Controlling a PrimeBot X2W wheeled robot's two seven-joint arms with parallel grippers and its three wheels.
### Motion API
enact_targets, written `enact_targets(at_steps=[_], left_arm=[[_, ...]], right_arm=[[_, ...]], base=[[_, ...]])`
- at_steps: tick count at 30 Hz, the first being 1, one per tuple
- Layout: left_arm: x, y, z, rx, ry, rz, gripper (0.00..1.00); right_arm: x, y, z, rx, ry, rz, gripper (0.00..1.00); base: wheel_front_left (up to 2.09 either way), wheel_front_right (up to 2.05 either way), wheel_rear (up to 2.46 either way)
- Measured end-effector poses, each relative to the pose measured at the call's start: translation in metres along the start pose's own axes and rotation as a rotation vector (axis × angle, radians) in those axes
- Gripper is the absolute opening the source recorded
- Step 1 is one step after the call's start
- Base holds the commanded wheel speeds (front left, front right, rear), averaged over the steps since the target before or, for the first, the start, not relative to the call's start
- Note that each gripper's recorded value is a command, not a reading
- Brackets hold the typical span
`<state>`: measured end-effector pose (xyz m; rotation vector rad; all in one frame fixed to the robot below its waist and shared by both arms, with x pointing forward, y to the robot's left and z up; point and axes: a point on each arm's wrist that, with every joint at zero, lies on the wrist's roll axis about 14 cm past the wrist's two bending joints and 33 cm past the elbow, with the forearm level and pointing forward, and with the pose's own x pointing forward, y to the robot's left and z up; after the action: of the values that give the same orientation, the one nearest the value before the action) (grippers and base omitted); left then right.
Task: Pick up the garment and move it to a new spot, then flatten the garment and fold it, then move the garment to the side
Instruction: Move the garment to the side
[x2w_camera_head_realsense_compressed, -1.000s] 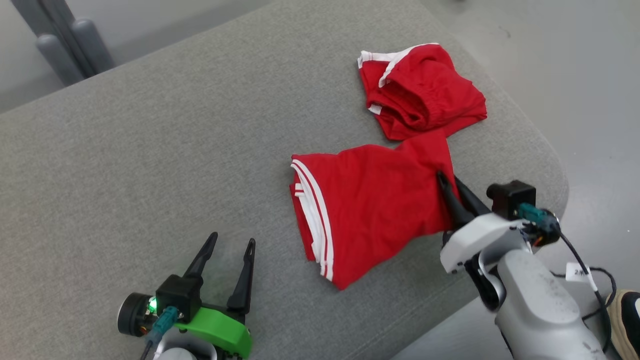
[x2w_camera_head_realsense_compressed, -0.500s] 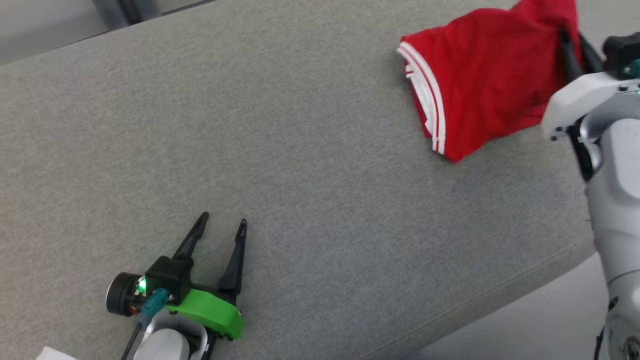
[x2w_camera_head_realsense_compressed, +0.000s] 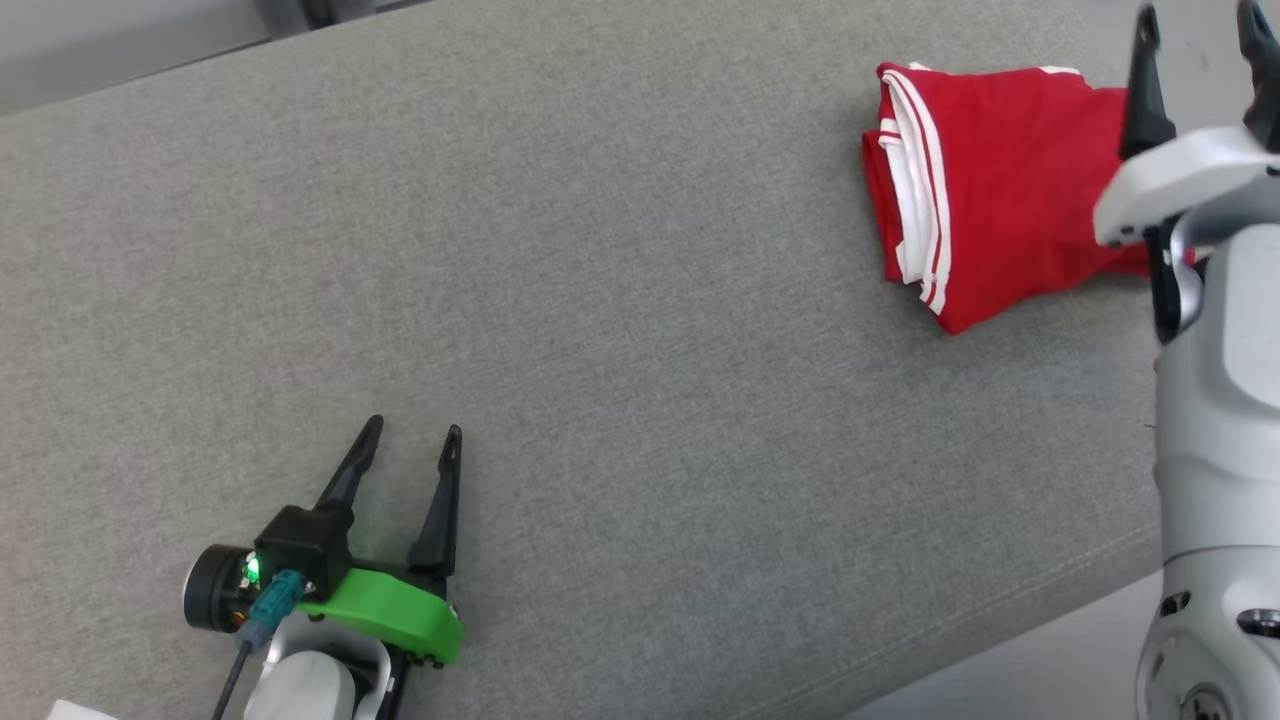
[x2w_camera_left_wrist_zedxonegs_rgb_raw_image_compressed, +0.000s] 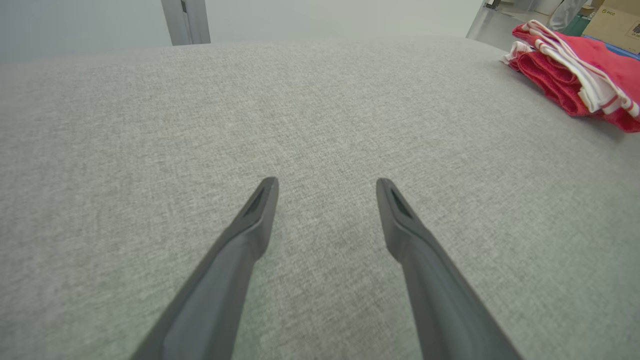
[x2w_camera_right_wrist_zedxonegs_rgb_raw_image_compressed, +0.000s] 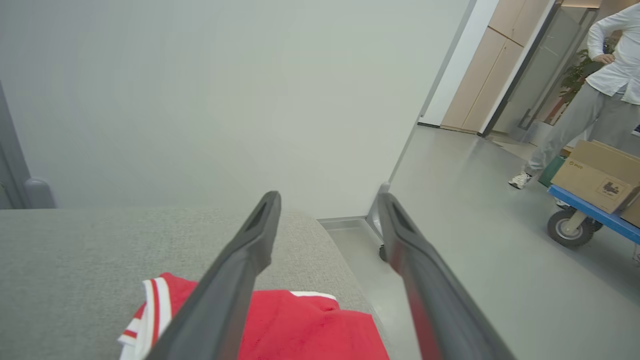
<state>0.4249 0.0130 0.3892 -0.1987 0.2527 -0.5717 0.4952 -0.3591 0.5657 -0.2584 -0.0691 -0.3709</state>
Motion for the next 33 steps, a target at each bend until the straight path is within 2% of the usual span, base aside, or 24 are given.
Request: enact_targets(at_steps=[2, 4, 10, 16, 22, 27, 33], left_arm=[[-0.001, 0.004, 0.006, 0.004, -0.014, 0.019, 1.00], [-0.003, 0.010, 0.011, 0.005, -0.029, 0.043, 1.00], [-0.016, 0.032, 0.027, 0.004, -0.074, 0.136, 1.00], [-0.036, 0.059, 0.042, 0.006, -0.117, 0.247, 1.00], [-0.066, 0.081, 0.049, 0.013, -0.141, 0.352, 1.00], [-0.093, 0.091, 0.052, 0.023, -0.151, 0.423, 1.00], [-0.124, 0.095, 0.057, 0.031, -0.176, 0.479, 1.00]], right_arm=[[0.001, 0.015, 0.030, 0.034, -0.097, 0.037, 1.00], [-0.006, 0.029, 0.043, 0.074, -0.150, 0.074, 1.00], [-0.030, 0.084, 0.058, 0.224, -0.210, 0.227, 1.00], [-0.059, 0.132, 0.035, 0.338, -0.134, 0.354, 1.00], [-0.090, 0.165, -0.003, 0.386, -0.004, 0.432, 1.00], [-0.113, 0.175, -0.025, 0.436, 0.079, 0.449, 1.00], [-0.134, 0.180, -0.028, 0.450, 0.103, 0.472, 1.00]], base=[[0.00, 0.00, 0.00], [0.00, 0.00, 0.00], [0.00, 0.00, 0.00], [0.00, 0.00, 0.00], [0.00, 0.00, 0.00], [0.00, 0.00, 0.00], [0.00, 0.00, 0.00]])
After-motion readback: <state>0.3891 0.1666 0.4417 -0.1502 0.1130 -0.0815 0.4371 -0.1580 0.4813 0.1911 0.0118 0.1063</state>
